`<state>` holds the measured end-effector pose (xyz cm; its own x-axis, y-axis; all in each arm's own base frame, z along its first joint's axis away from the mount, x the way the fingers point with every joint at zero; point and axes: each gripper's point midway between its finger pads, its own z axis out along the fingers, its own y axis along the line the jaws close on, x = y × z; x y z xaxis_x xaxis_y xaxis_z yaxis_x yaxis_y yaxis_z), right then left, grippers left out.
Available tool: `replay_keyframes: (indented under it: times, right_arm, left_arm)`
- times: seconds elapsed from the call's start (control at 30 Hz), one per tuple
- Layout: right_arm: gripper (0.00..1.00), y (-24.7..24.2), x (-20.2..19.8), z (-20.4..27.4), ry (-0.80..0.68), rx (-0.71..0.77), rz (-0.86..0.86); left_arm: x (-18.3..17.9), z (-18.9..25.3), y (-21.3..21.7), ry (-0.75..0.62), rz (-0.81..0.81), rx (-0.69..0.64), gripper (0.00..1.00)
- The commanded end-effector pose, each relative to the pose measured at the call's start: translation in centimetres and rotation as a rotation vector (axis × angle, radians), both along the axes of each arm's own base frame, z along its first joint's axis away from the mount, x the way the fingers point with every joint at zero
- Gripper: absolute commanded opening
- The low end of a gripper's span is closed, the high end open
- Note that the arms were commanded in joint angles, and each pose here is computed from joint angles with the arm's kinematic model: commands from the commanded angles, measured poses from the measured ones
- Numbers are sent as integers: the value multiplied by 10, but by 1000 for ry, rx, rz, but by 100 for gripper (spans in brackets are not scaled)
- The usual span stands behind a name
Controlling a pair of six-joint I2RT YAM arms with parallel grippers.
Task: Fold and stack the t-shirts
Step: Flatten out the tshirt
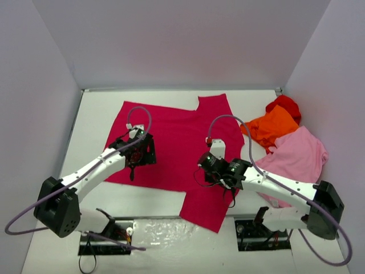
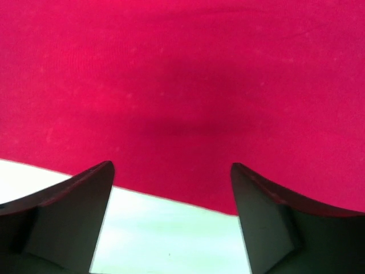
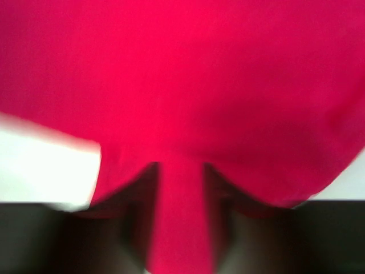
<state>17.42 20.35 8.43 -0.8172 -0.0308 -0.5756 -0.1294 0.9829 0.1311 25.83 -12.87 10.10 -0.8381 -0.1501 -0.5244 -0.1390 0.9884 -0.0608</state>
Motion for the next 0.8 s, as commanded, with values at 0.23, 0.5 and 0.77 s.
replay_keyframes:
  times: [0.23,0.5,0.77]
  right_arm:
    - [0,-62,206,38,-197,-145,-298]
    - [0,-84,260,-21,-88,-210,-357]
    - [0,-83,299,-46,-67,-208,-343]
  left_arm:
    - [119,44,-56,-252,-55,-32,0]
    - [167,-15,-69,-160,-43,-66,0]
    - [191,-62,-42,-141,82,-80,0]
